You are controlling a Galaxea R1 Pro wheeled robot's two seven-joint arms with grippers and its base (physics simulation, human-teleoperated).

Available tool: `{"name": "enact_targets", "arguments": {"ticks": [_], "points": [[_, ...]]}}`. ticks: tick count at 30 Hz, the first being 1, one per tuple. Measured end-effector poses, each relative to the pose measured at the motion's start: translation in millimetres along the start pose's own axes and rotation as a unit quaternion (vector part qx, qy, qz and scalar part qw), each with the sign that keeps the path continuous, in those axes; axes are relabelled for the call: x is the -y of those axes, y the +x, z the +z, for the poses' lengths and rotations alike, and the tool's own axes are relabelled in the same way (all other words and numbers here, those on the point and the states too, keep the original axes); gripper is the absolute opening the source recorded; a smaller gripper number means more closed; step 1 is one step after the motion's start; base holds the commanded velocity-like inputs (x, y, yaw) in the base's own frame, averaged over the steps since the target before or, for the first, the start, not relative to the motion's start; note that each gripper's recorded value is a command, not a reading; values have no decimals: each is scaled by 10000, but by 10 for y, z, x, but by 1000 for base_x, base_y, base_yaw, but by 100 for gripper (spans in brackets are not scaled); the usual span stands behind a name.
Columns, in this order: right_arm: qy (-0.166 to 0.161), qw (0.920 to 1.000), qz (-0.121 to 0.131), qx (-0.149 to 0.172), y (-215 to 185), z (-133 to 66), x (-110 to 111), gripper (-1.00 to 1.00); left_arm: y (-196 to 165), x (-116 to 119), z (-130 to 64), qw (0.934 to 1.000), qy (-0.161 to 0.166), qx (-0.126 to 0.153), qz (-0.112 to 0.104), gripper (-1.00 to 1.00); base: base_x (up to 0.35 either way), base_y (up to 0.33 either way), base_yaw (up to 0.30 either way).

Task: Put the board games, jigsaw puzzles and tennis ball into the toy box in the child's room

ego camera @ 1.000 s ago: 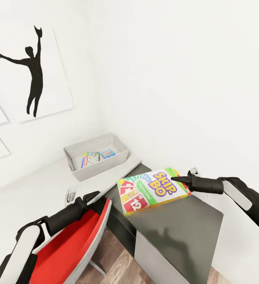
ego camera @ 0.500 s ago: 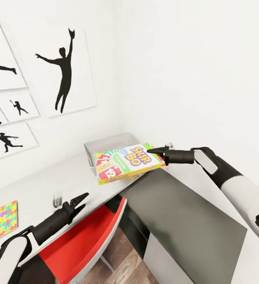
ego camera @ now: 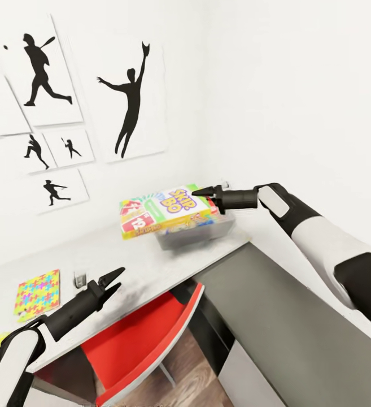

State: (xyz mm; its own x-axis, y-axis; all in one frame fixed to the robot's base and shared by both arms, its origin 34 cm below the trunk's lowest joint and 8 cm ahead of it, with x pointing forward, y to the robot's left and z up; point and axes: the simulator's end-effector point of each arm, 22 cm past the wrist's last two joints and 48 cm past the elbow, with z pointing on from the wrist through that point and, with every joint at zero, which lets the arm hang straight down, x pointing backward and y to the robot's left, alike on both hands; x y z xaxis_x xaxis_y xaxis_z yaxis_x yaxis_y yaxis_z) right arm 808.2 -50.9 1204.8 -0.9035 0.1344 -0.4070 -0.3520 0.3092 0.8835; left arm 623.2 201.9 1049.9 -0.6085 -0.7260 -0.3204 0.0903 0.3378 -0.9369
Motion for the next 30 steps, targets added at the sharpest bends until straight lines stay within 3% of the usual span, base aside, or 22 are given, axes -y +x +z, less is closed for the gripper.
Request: {"name": "enact_targets", "arguments": {"ticks": [3,9,14,24,30], "points": [[269,9996,69,92,-152,5,40,-100,-146,133,109,9999,74,34,151,100,0,0,197],[857,9960,-32,258,-457,-83,29,-100,-366,431,386,9989,153,29,434,100,0,0,81],[1548,9864,12,546,-731,-262,137,-100,-239,715,653,9968,302,-306,677,100,0,0,28],[1780,9745,530,1261,-1146,-609,109,-100,-140,906,789,9939,440,-535,855,100,0,0,7],[1765,9732,540,1374,-1215,-664,51,-100,-135,930,801,9937,463,-548,864,100,0,0,1]]}}
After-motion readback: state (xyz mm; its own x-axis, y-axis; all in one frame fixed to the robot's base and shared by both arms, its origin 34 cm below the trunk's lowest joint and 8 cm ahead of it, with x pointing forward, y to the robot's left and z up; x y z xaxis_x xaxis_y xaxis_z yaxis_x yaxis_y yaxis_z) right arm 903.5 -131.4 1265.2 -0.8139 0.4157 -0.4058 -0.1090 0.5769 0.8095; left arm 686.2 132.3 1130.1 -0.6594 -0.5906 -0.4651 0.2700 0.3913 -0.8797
